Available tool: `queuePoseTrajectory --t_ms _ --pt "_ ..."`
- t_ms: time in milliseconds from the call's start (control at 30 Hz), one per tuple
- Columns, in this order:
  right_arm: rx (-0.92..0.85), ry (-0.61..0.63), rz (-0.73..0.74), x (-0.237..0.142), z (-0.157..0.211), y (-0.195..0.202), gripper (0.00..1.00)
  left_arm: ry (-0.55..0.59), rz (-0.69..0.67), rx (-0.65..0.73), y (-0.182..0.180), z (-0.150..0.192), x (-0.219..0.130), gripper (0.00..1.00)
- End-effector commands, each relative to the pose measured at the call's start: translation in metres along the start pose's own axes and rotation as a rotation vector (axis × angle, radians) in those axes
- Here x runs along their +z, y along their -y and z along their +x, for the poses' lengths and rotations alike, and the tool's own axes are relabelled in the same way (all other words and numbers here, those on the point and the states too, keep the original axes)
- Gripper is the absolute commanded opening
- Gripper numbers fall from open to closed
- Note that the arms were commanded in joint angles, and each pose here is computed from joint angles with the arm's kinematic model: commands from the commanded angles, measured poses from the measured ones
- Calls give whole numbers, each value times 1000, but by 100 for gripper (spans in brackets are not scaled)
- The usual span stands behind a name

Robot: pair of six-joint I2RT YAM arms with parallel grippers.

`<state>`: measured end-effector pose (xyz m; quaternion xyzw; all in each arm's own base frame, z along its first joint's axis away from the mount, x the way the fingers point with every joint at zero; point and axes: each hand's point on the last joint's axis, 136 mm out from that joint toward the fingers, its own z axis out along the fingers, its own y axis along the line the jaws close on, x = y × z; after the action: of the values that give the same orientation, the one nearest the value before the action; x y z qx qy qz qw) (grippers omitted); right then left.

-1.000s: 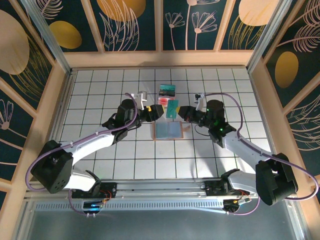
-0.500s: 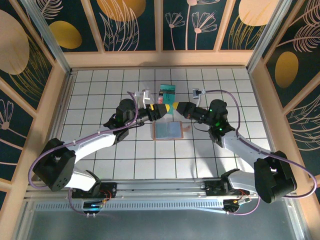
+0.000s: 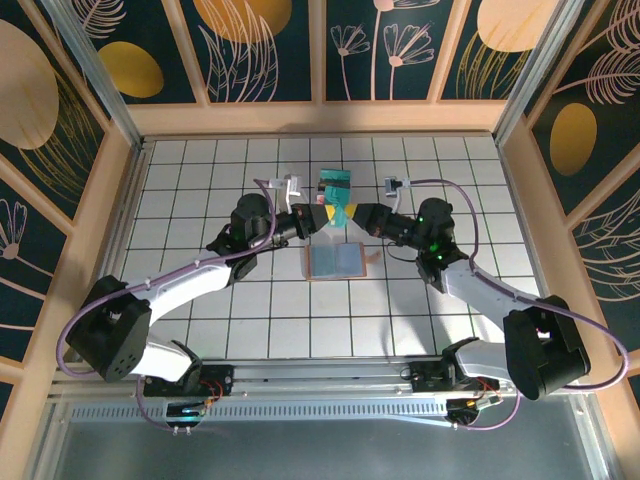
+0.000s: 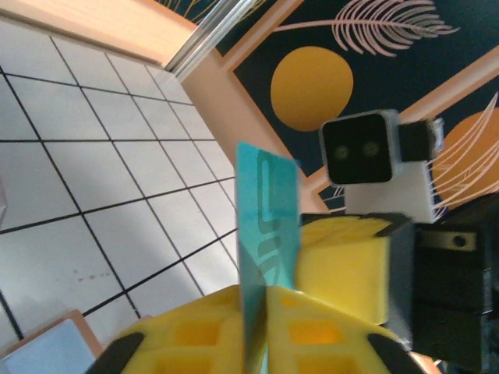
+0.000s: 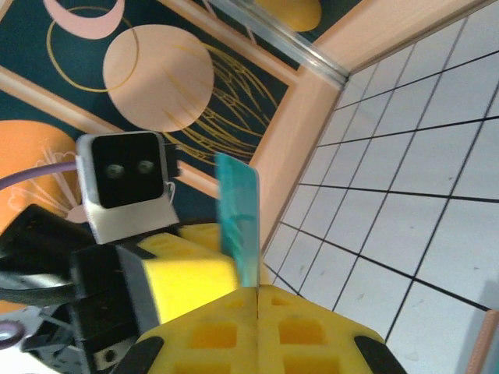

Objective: Take the credit cards out of the card holder

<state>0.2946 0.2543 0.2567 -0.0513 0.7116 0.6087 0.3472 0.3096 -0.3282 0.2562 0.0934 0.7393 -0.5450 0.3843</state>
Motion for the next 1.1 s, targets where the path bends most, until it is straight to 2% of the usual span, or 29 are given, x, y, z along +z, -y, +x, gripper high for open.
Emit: queuePoseTrajectory --t_ms 0,33,167,267,367,500,700,733,767,800,1067 --pt "-43 -11 7 -1 1 -2 13 2 -69 117 -9 -14 2 0" --pt "-49 -5 33 -1 -1 1 21 -8 -94 156 -13 -16 2 0" --pt "-85 36 186 -11 -13 16 37 -87 -207 372 -30 -24 4 0" --pt "-120 87 313 -25 -24 25 46 -162 -324 540 -54 -34 8 0" --pt "-154 136 428 -40 -34 32 52 -214 -376 663 -72 -48 17 0" --pt "-180 203 527 -61 -45 34 59 -251 -374 796 -87 -73 32 0" --pt "-187 260 630 -81 -56 39 72 -368 -312 978 -117 -80 61 0" --pt "-187 269 644 -84 -58 39 78 -390 -300 1005 -121 -80 64 0" --pt "-188 278 656 -87 -59 39 93 -415 -289 1039 -125 -79 67 0" --pt "-189 287 668 -89 -61 39 99 -437 -275 1071 -129 -78 71 0" --pt "-179 368 761 -109 -74 38 99 -578 -185 1212 -161 -68 94 0"
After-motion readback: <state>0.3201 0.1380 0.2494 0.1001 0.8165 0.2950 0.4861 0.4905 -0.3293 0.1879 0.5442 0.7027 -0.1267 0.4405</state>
